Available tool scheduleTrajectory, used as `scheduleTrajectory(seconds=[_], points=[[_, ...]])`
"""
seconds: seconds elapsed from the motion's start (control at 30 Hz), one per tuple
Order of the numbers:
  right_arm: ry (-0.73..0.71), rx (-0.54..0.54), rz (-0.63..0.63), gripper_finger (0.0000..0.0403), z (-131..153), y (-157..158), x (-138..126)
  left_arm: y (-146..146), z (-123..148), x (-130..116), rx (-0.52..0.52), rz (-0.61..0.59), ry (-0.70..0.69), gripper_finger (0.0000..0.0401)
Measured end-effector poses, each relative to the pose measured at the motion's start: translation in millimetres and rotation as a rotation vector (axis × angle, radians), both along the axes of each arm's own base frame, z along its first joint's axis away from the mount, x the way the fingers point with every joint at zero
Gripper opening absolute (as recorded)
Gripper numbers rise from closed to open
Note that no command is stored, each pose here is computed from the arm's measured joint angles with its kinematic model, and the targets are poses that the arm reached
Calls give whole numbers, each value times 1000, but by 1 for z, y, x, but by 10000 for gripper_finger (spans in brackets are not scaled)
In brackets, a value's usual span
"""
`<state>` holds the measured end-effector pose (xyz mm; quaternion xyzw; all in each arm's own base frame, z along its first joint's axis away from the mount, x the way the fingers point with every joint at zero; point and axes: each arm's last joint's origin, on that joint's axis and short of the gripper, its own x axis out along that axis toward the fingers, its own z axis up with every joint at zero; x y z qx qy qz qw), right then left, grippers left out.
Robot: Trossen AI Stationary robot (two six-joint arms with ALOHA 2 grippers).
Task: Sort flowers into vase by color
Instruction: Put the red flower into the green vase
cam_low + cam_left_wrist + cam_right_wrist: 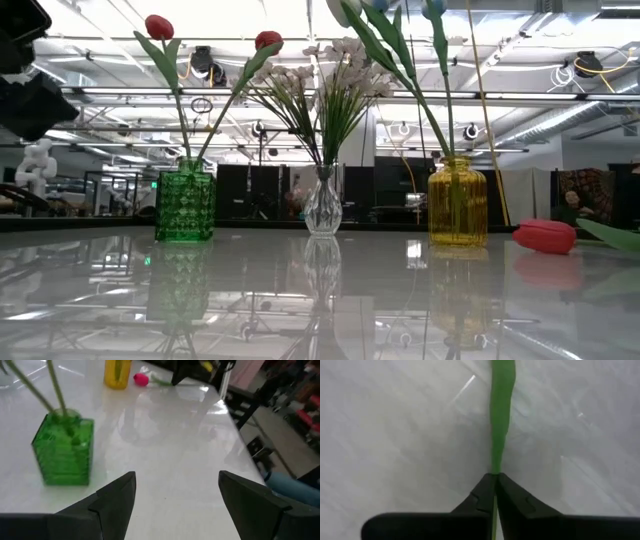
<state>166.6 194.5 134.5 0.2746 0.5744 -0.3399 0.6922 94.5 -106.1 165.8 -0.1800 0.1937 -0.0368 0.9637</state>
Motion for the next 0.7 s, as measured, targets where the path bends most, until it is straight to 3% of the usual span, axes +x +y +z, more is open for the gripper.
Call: scheduleTrajectory(seconds=[0.1,0.23,0.37,0.43,0.57,0.7], points=[[-45,-5,20,3,9,7,1,-2,4,1,6,-10,-41,290],[-263,29,82,2,44,26,12,-4,13,3,28,-27,-119,290],[-503,-51,172,1,72,42,27,-7,24,5,61,-59,-216,290],[-667,-133,199,1,88,46,38,-8,29,6,85,-86,-262,290],[-963,-407,198,1,111,46,66,-11,39,7,146,-120,-321,290],[-1043,-588,222,0,128,33,108,-11,45,7,159,-120,-347,290]])
